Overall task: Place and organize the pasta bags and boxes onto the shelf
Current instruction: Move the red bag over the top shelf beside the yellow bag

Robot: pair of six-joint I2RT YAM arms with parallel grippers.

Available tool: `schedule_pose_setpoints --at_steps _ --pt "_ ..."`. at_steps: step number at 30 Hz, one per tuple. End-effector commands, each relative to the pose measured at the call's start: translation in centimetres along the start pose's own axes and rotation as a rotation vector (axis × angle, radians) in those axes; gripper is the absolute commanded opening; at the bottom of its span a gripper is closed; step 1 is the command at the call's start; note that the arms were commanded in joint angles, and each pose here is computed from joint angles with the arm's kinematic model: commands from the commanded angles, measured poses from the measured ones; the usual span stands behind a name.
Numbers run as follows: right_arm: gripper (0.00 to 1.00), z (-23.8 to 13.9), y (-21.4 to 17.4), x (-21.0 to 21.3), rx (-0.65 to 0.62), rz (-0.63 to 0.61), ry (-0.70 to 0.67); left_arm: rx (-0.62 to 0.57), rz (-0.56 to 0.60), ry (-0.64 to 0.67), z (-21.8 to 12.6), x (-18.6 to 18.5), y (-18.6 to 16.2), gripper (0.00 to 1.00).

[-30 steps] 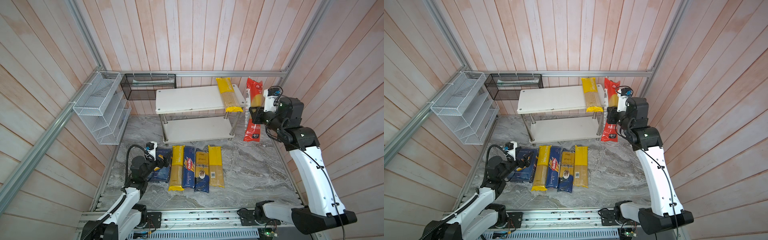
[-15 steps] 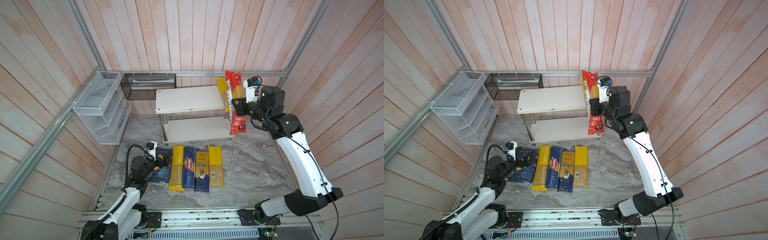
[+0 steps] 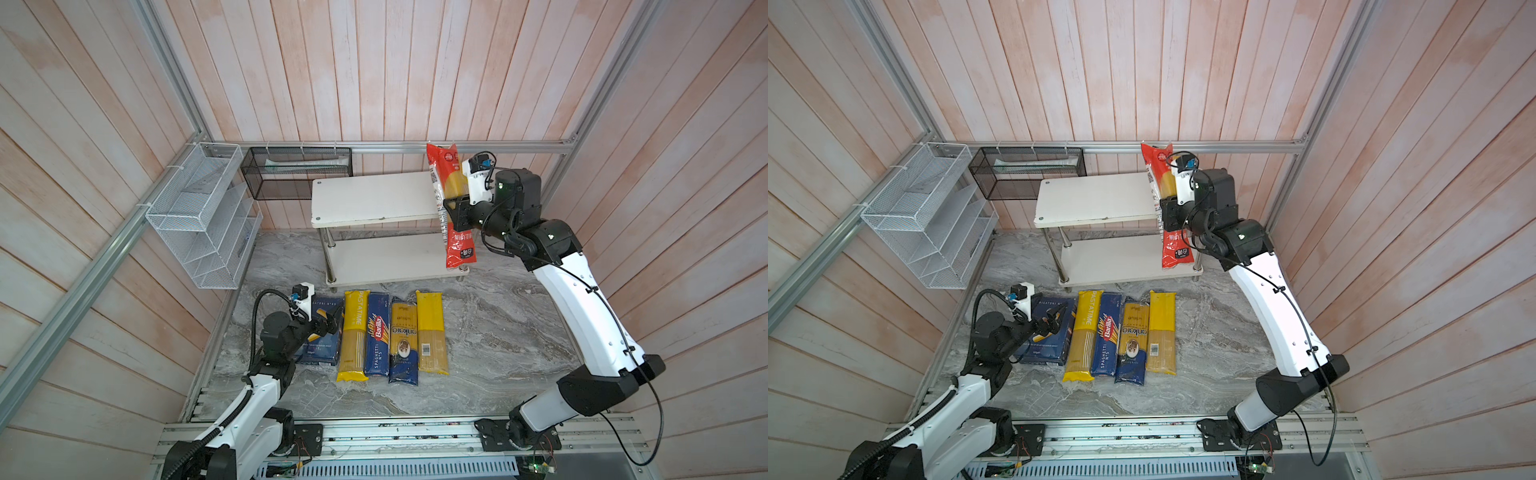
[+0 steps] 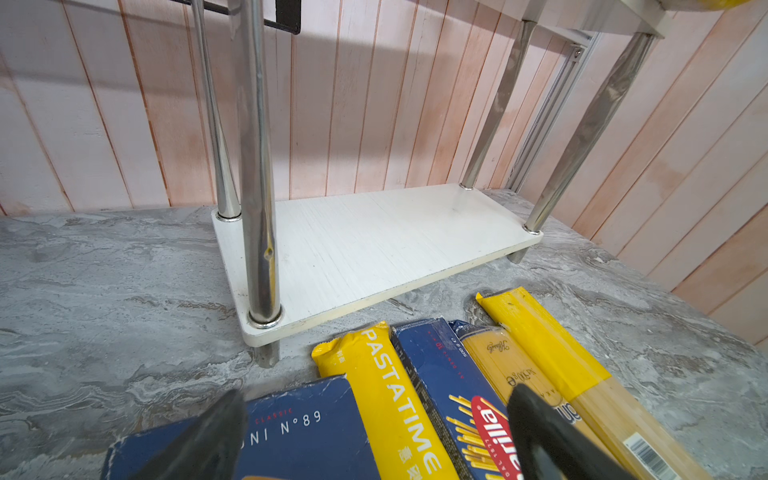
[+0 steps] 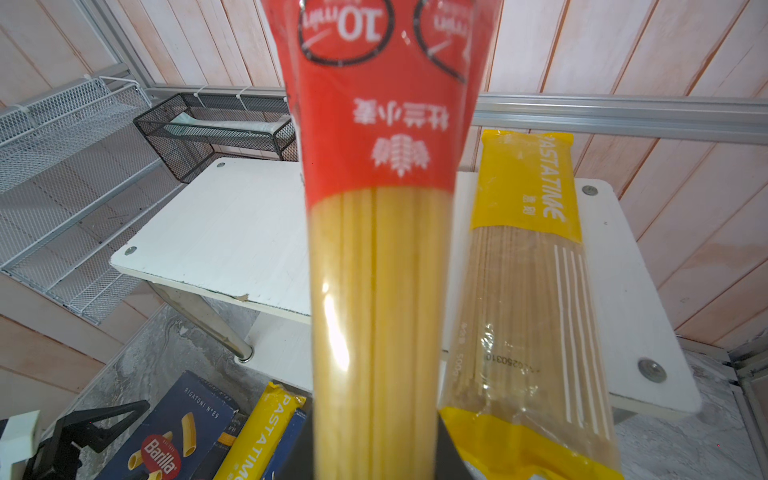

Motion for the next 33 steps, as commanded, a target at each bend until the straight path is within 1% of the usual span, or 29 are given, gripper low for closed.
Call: schedule_pose_setpoints --at_steps 1,20,22,26,33 --pt "0.00 -1.6 5.2 0.6 -0.195 -0.017 0.005 -0.022 0.003 0.004 -0.3 0.0 0.1 1.00" --pt "0.00 2.1 6.3 1.2 -0.162 -0.036 0.005 -0.023 0.003 0.006 -0.3 0.0 0.1 1.00" --pt "0.00 2.5 6.2 1.0 -0.159 -0.039 -0.007 -0.025 0.004 0.004 -0.4 -0.1 0.2 1.00" --pt "0.00 3.5 5.9 -0.1 -0.146 -0.042 -0.087 -0.022 0.003 0.004 -0.3 -0.1 0.1 1.00" --pt "0.00 5.6 5.7 -0.5 -0.128 -0.058 -0.110 -0.023 0.003 0.004 -0.3 -0.1 0.1 1.00"
Point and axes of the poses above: each gripper's point midway between its finger pads, its own z axis out along the fingers, its own x axis along the line the jaws close on, y = z × x, the point moved 3 cm from there along -z, back along the fingers, and after that the axes turned 6 degrees about -z, right-handed, at the moved point
